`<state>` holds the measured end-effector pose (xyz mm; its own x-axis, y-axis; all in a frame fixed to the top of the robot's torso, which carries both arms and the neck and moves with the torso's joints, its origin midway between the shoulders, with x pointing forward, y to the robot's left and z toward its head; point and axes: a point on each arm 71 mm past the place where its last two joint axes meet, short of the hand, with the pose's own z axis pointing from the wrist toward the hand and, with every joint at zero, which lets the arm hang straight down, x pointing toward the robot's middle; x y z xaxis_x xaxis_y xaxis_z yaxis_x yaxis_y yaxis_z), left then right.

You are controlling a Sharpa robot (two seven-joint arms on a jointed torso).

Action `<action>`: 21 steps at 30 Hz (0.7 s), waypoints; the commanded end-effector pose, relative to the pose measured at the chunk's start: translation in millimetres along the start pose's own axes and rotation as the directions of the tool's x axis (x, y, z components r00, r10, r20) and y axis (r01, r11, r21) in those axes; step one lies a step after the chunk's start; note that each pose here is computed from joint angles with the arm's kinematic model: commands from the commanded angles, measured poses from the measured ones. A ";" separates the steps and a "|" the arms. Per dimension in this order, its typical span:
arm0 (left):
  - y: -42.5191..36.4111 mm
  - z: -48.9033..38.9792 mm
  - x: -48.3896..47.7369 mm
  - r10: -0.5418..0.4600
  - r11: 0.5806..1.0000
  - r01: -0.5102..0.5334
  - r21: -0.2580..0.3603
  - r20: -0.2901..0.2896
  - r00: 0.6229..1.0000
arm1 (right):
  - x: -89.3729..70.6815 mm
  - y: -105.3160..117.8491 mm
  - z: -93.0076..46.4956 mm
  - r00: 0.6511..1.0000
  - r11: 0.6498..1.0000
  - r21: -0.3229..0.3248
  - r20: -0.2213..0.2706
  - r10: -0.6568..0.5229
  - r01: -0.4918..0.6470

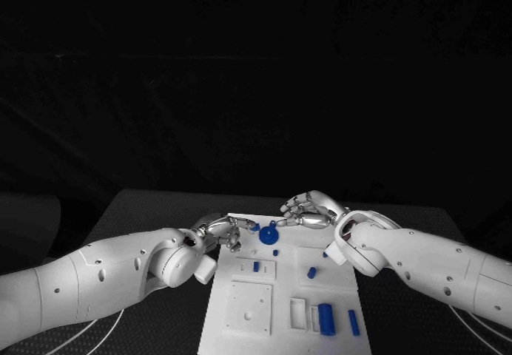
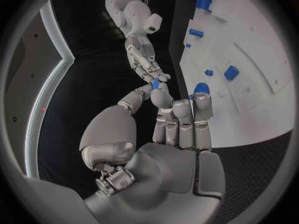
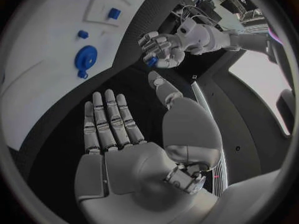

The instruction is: Assemble the parts on the task board

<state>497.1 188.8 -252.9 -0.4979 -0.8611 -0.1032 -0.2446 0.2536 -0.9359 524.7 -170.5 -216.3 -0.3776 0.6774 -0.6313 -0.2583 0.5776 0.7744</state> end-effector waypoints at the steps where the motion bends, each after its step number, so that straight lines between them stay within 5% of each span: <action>1: -2.1 -0.6 -6.1 0.246 0.969 -0.247 -0.004 0.085 0.965 | -19.3 -3.5 -0.1 0.997 1.000 -0.018 0.076 0.019 -0.018; 7: -4.3 -0.3 -11.2 0.453 0.892 -0.446 -0.078 0.119 0.884 | -59.2 -10.4 4.1 0.983 1.000 -0.003 0.181 0.031 -0.031; 12: -2.2 -0.4 -10.3 0.622 0.776 -0.597 -0.202 0.092 0.778 | -86.1 -11.0 8.7 0.974 1.000 -0.001 0.228 0.002 -0.002; 21: 9.3 -2.5 3.6 0.760 0.631 -0.728 -0.268 0.026 0.650 | -96.3 -10.4 15.4 0.972 1.000 0.001 0.234 -0.014 0.015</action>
<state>490.7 188.2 -262.0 -0.5103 -0.4719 -0.7189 -0.0350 0.8467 -0.5309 577.6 -236.9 -164.9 -0.1401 0.7560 -0.6394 -0.2424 0.5999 0.7625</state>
